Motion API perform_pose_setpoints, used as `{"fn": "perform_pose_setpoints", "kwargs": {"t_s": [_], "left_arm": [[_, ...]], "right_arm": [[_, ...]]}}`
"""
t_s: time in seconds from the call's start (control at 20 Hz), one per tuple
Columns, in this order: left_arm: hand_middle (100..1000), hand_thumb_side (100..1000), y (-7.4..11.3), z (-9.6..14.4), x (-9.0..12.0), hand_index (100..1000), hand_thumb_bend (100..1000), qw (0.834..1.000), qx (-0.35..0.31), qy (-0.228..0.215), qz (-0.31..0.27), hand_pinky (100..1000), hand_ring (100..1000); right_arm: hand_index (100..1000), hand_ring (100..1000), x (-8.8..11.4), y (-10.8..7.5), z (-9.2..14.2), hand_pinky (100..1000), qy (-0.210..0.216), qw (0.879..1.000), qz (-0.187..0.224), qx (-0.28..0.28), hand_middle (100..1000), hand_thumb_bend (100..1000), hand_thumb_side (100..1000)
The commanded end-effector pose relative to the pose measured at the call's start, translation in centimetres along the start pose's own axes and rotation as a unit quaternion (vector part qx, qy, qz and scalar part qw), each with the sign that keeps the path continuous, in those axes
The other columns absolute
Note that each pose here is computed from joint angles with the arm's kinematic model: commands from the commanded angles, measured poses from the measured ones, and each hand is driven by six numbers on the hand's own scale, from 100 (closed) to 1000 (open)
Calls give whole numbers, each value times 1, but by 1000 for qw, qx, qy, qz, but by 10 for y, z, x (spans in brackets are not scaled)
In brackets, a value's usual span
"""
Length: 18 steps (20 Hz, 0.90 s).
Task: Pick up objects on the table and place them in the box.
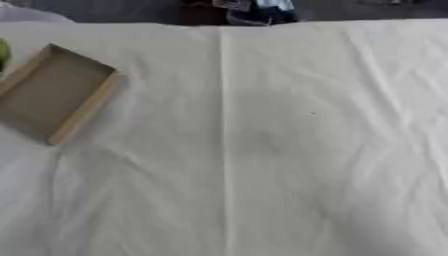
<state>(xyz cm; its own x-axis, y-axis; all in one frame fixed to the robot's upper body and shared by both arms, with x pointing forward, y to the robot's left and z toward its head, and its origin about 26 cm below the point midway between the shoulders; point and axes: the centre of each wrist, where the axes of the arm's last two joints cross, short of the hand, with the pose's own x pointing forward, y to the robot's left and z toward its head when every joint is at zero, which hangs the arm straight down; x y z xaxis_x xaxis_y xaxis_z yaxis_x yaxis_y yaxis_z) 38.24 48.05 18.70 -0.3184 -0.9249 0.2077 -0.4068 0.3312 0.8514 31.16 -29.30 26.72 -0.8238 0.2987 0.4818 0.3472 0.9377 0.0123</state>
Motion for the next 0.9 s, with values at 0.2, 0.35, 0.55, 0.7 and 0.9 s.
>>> {"fn": "perform_pose_setpoints", "kwargs": {"t_s": [0.2, 0.35, 0.55, 0.7, 0.9], "left_arm": [[359, 100, 22, 9, -18, 460, 100, 1000, 18, -7, -18, 142, 310], [350, 100, 23, 8, -17, 447, 100, 999, 30, -18, -13, 130, 300], [345, 100, 31, -1, -10, 438, 100, 998, 52, -37, -13, 124, 296], [346, 100, 38, -15, 5, 439, 117, 996, 62, -66, -17, 126, 298], [350, 100, 45, -44, 36, 442, 148, 992, 60, -104, -28, 128, 302]], "right_arm": [[738, 726, 7, -4, -7, 728, -19, 1000, 8, -1, 610, 100, 447], [738, 726, 7, -4, -7, 728, -19, 1000, 7, 0, 610, 100, 451], [738, 726, 7, -3, -7, 728, -18, 1000, 7, 1, 611, 100, 452], [738, 726, 7, -3, -6, 728, -18, 1000, 7, 1, 610, 100, 452], [738, 726, 6, -2, -6, 728, -16, 1000, 5, 4, 611, 100, 453]]}}
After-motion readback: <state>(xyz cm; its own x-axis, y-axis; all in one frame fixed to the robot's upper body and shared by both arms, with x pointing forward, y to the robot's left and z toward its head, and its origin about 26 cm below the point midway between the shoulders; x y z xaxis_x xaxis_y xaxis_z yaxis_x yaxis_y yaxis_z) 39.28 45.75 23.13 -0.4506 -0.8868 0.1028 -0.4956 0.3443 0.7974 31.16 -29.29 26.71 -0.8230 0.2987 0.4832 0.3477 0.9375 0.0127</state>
